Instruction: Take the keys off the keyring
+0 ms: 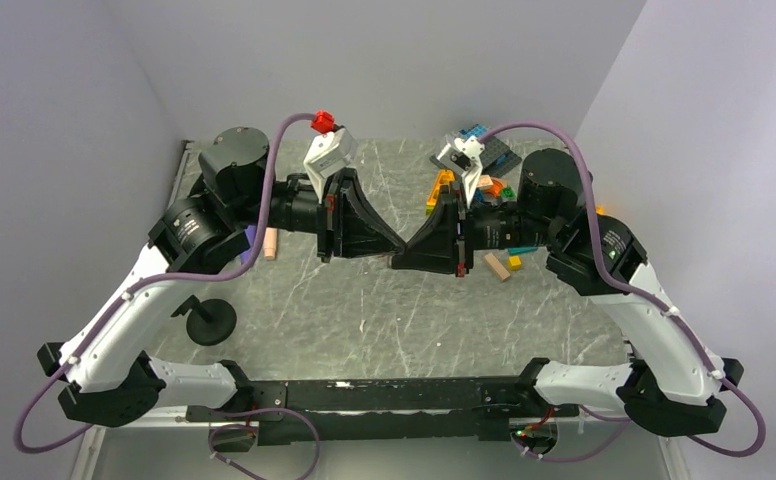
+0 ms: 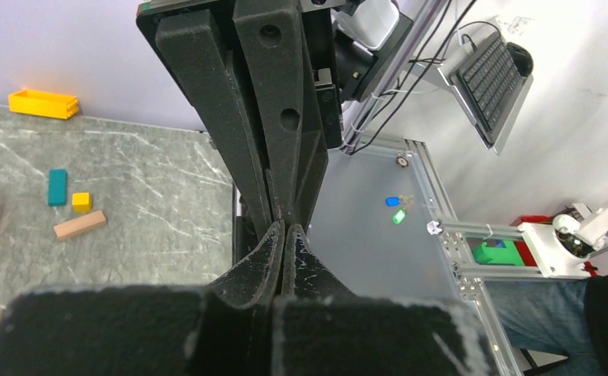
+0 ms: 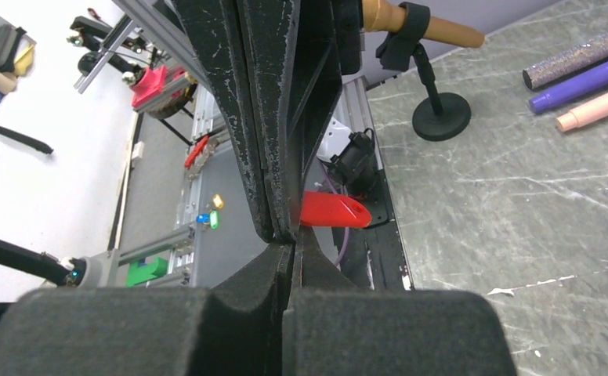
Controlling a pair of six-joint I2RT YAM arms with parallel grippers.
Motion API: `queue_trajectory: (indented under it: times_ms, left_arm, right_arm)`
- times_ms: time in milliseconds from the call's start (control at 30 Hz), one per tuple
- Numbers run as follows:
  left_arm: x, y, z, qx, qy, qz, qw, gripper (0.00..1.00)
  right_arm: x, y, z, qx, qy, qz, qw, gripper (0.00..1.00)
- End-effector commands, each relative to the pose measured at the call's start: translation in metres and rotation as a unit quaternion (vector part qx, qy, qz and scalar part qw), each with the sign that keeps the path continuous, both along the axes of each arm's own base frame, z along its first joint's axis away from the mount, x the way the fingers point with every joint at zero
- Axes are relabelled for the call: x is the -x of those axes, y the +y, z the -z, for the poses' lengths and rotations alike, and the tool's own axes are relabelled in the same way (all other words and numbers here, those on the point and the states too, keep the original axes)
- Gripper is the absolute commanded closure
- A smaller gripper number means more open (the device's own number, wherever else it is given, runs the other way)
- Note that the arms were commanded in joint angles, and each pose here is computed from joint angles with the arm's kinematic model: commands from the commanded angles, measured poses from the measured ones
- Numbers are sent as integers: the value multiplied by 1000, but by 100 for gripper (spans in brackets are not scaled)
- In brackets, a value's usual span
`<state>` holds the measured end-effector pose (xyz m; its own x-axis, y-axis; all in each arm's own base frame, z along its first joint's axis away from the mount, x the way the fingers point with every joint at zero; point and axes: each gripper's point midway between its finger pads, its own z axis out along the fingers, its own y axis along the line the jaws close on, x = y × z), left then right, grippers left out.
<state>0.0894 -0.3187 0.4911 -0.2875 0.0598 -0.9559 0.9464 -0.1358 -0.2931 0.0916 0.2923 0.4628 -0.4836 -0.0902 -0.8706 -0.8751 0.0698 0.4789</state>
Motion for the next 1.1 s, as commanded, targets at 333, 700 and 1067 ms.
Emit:
queue_trajectory:
  times_ms: [333, 700, 1067]
  left_arm:
    - [-25, -2, 28, -28, 83, -112, 990, 100]
    - [-28, 4, 9, 22, 83, -135, 987, 100]
    - [-21, 14, -10, 63, 64, -126, 988, 96]
  right_arm:
    - [-40, 3, -65, -98, -107, 94, 985, 100]
    - [-38, -5, -81, -136, -119, 110, 977, 100]
    - [-25, -5, -99, -169, -119, 81, 975, 100]
